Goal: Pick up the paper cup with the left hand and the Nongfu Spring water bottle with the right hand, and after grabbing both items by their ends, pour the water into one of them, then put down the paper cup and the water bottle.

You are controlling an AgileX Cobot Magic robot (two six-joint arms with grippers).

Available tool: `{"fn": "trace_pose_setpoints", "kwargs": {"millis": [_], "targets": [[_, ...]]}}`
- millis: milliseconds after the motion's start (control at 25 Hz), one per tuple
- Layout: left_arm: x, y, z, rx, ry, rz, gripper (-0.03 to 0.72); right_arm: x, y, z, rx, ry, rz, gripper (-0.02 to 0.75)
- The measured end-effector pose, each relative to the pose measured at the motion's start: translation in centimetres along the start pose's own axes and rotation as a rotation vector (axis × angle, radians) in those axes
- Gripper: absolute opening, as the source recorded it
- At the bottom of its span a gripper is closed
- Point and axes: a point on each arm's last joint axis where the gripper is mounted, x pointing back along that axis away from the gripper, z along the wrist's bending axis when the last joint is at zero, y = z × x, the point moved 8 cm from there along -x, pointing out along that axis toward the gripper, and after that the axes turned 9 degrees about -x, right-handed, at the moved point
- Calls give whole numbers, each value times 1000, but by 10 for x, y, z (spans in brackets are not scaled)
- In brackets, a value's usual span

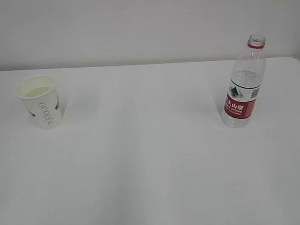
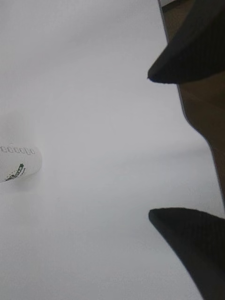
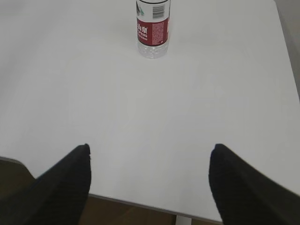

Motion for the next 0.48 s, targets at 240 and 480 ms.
{"fn": "trace_pose_setpoints", "kwargs": {"millis": [240,480], "targets": [[15,-3,-2,-6,15,-109,591,0,0,0,2,0,2,593],[18,-4,-2,-6,17,-127,587,0,0,0,2,0,2,593]]}}
